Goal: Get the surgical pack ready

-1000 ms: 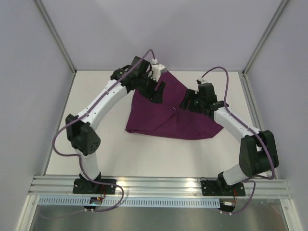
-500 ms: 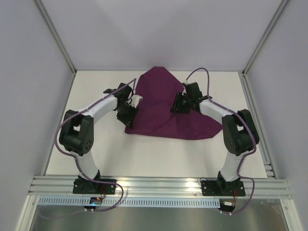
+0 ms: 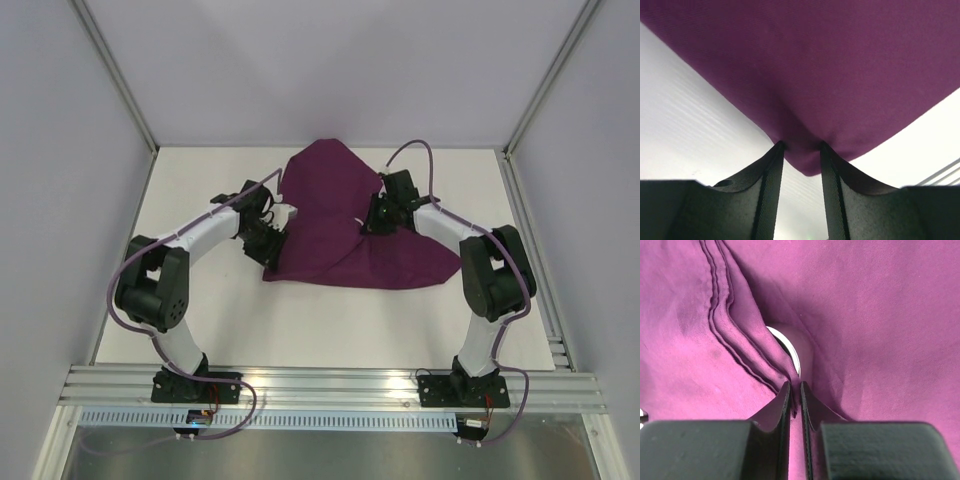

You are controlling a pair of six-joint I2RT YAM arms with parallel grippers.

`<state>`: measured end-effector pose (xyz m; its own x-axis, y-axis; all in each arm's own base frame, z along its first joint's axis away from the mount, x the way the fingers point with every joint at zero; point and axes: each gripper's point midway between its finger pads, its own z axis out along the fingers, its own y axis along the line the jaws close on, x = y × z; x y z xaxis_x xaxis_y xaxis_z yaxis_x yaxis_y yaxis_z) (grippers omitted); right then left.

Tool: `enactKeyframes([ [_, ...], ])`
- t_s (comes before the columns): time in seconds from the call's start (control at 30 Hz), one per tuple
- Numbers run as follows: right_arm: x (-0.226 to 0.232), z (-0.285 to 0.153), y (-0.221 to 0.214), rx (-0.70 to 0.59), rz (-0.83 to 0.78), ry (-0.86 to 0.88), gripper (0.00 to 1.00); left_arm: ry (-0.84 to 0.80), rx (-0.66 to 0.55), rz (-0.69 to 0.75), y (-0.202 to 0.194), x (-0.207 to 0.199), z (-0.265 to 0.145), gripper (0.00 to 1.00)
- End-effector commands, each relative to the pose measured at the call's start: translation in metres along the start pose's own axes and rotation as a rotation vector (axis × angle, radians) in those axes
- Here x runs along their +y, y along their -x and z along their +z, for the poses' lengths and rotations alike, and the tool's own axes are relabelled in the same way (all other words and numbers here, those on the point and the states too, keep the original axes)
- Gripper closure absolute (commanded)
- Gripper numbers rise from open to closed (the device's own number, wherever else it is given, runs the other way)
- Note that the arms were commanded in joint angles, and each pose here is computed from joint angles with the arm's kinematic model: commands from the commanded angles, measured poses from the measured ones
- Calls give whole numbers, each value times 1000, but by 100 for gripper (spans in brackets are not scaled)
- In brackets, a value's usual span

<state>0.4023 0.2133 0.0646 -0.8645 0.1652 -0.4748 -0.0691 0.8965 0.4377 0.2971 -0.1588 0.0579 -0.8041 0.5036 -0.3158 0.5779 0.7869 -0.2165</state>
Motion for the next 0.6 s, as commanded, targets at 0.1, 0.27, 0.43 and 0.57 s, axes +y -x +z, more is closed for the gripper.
enactKeyframes([
  [0.1, 13, -12, 19, -52, -40, 19, 68, -94, 51, 47, -23, -26, 2, 49],
  [0.27, 7, -34, 46, -108, -53, -15, 42, 27, 24, 23, -10, 0, -17, 41],
  [0.43, -37, -96, 75, -239, 33, -68, 31, 54, -17, 42, 0, 1, -36, 36],
  [0.57, -120, -129, 53, -270, 148, -266, 26, 73, -71, 69, 17, 2, -50, 34],
])
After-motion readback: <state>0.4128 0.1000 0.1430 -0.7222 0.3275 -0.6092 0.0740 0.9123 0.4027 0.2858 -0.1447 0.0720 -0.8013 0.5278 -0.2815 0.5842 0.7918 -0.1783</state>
